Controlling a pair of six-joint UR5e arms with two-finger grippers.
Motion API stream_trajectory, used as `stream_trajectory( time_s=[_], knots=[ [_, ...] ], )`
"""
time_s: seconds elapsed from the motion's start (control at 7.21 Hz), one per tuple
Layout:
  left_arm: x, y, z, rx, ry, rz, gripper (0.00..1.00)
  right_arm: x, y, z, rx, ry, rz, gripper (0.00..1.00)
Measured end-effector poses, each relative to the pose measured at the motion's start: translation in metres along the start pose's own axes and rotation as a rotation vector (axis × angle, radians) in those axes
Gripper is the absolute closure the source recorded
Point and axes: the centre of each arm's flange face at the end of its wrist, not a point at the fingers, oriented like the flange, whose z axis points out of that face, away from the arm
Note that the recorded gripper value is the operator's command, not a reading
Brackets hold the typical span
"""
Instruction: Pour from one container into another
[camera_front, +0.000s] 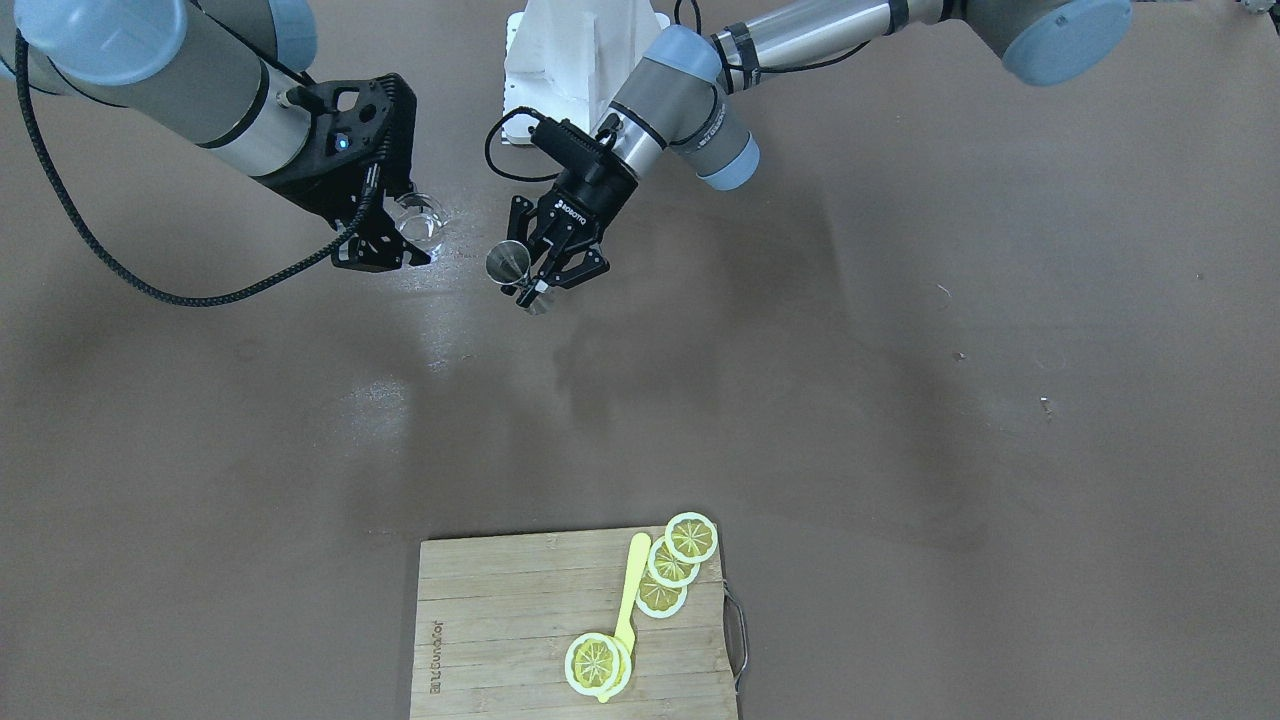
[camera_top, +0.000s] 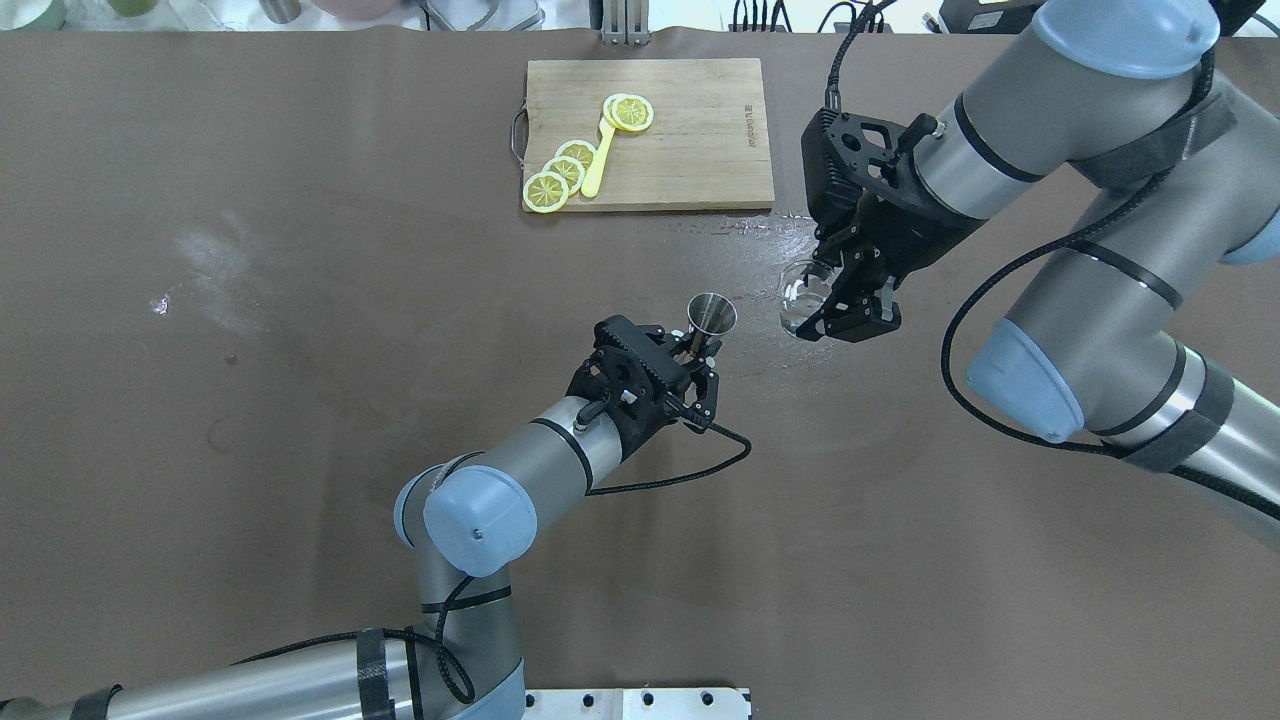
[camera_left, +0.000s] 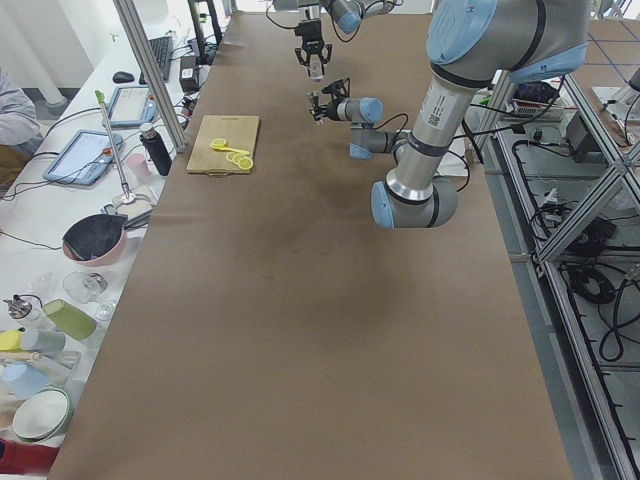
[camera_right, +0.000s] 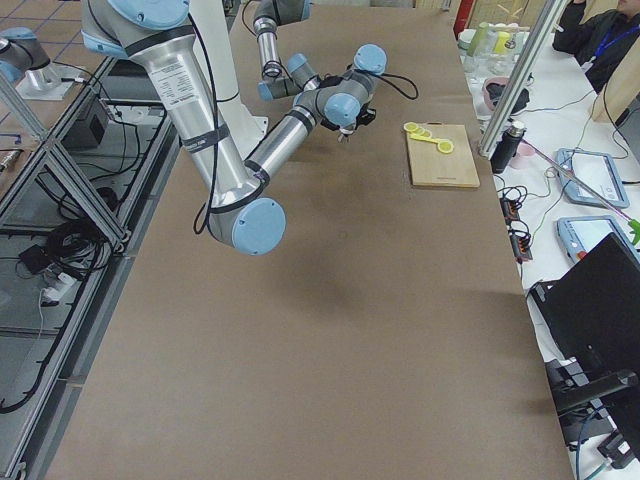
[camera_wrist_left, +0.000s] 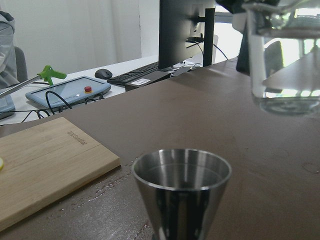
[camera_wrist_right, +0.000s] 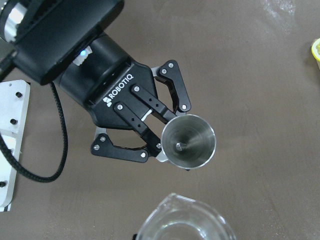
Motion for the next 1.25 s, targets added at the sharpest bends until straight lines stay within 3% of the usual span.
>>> stream_trajectory(
  time_s=[0.69, 1.25],
  knots=[
    [-0.001, -0.001, -0.004, 0.029, 0.015, -0.017, 1.00, 0.005, -0.030, -0.008, -0.069, 0.065, 0.036, 1.00],
    [-0.001, -0.001, -0.005, 0.030, 0.016, -0.017, 1.00, -0.008, -0.058, 0.014, -0.162, 0.123, 0.003, 1.00]
  ],
)
